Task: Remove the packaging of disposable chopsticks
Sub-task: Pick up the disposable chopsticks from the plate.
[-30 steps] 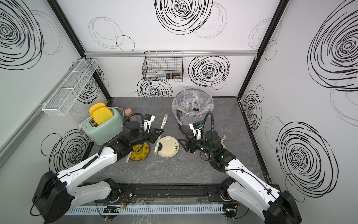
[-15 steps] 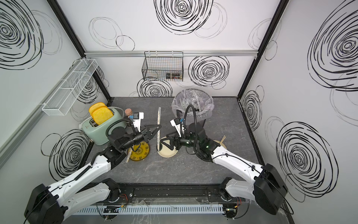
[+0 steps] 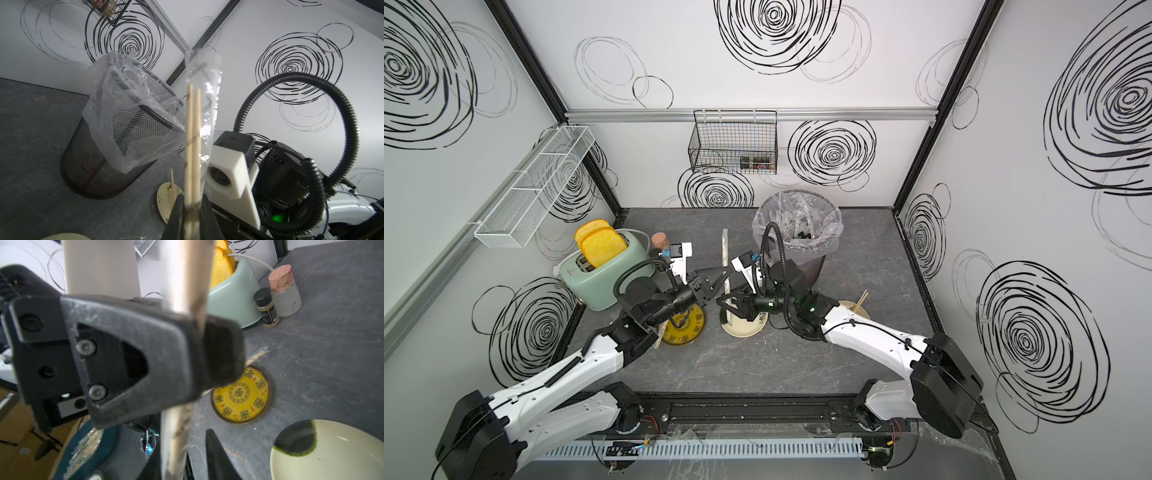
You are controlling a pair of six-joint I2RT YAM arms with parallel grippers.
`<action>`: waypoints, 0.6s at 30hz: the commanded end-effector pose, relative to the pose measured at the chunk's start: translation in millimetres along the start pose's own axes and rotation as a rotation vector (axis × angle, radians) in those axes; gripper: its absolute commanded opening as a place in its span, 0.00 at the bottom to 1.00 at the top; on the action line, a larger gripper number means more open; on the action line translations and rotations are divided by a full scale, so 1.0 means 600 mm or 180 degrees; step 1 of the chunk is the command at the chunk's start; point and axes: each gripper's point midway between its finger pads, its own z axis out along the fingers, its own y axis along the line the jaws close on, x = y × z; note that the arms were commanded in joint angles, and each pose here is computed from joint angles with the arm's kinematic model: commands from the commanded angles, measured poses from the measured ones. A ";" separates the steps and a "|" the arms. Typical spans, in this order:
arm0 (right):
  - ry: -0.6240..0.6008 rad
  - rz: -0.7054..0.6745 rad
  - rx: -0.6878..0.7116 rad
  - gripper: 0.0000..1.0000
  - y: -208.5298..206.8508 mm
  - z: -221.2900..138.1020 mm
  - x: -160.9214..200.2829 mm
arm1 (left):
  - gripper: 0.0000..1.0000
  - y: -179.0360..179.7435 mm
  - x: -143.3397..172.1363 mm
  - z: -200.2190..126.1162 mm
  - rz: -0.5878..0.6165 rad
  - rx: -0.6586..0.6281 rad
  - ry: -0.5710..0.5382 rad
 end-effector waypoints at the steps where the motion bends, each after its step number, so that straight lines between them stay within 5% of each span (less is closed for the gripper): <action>1: -0.0085 -0.0067 0.0025 0.16 0.006 -0.004 -0.015 | 0.00 -0.009 -0.015 -0.002 0.0076 0.0022 -0.0122; 4: -0.0083 -0.0066 0.0045 0.00 0.003 -0.005 -0.012 | 0.19 -0.006 -0.014 0.000 0.0068 0.0001 -0.0117; 7: -0.0066 -0.0074 0.0023 0.00 0.004 -0.007 -0.007 | 0.42 0.004 -0.011 0.001 0.0076 -0.0102 -0.0028; 12: -0.0041 -0.0142 -0.0099 0.00 0.016 -0.012 0.001 | 0.54 0.002 -0.042 0.003 0.0179 -0.0021 0.0100; 18: -0.0031 -0.0216 -0.0264 0.00 0.032 -0.018 0.005 | 0.55 -0.019 -0.080 0.009 0.0256 0.0307 0.0237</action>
